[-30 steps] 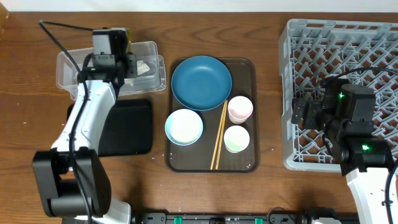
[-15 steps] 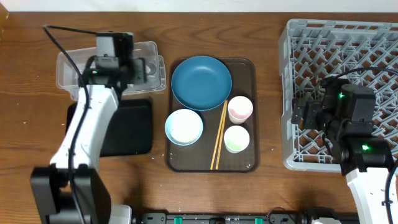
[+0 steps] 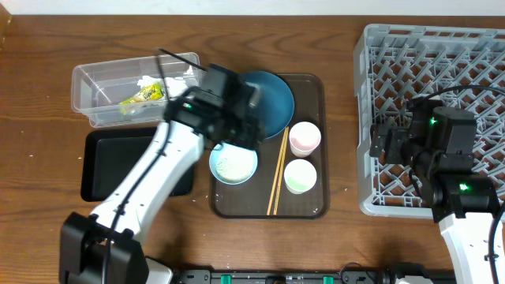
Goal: Sort waste into correct bins and load items into the dishwasher rack
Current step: 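Grasp the white cup on the brown tray with the left gripper, then hand the white cup from the left gripper to the right gripper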
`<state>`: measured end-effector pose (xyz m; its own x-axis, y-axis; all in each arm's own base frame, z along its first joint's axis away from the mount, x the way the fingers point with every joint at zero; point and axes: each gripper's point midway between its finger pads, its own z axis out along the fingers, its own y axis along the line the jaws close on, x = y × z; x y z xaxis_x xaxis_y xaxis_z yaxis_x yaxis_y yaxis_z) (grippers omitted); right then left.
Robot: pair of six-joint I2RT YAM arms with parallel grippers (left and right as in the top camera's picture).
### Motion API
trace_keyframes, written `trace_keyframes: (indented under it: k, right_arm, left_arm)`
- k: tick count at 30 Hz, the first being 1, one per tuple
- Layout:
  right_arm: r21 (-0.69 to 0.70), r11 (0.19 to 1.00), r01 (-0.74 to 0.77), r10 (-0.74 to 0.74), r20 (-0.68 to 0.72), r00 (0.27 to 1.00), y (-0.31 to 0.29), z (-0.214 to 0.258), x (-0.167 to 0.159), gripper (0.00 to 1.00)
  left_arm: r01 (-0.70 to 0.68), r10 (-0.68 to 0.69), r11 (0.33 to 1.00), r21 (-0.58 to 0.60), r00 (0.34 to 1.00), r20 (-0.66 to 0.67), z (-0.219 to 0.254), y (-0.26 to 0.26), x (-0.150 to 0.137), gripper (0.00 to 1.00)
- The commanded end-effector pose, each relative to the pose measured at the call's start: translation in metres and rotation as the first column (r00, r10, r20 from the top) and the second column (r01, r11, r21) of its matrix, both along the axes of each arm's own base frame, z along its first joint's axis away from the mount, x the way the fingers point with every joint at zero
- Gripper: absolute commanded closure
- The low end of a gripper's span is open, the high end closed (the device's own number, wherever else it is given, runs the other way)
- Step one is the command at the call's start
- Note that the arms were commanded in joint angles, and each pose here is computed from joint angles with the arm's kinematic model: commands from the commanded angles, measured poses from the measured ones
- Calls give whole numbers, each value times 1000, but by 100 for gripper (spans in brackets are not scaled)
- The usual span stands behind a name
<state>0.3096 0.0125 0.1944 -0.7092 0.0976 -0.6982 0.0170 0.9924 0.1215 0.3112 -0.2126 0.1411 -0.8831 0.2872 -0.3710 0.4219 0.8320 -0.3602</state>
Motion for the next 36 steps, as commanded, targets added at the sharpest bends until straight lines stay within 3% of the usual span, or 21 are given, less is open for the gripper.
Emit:
trace_keyframes:
  k: [1, 13, 14, 17, 18, 25, 31, 36]
  right_arm:
    - [-5, 1000, -26, 26, 27, 999, 5, 11, 3, 1]
    - [-6, 1000, -26, 26, 26, 999, 5, 11, 3, 1]
    - [-5, 1000, -26, 26, 26, 999, 5, 11, 3, 1]
    - [-6, 1000, -26, 26, 26, 999, 5, 11, 3, 1]
    - [-6, 1000, -26, 26, 26, 999, 5, 11, 3, 1]
    - [-6, 1000, -26, 26, 26, 999, 5, 11, 3, 1]
    - [5, 999, -40, 39, 74, 997, 9, 19, 10, 1]
    - [128, 957, -261, 237, 177, 955, 52, 39, 19, 1]
  left_arm:
    - [60, -61, 998, -18, 996, -67, -13, -22, -26, 35]
    - [160, -147, 986, 44, 965, -216, -76, -71, -71, 37]
    - [168, -153, 985, 49, 962, -225, -81, -73, -73, 42]
    - [176, -157, 983, 60, 957, -243, -88, -74, -76, 81]
    - [173, -154, 983, 61, 958, -242, -88, -73, -75, 90]
    - [95, -88, 995, 27, 975, -205, -50, -50, -61, 94]
    - [-14, 6, 978, -210, 999, -43, 31, -26, -23, 94]
    - [-79, 119, 840, -537, 992, 39, 105, -11, 29, 94]
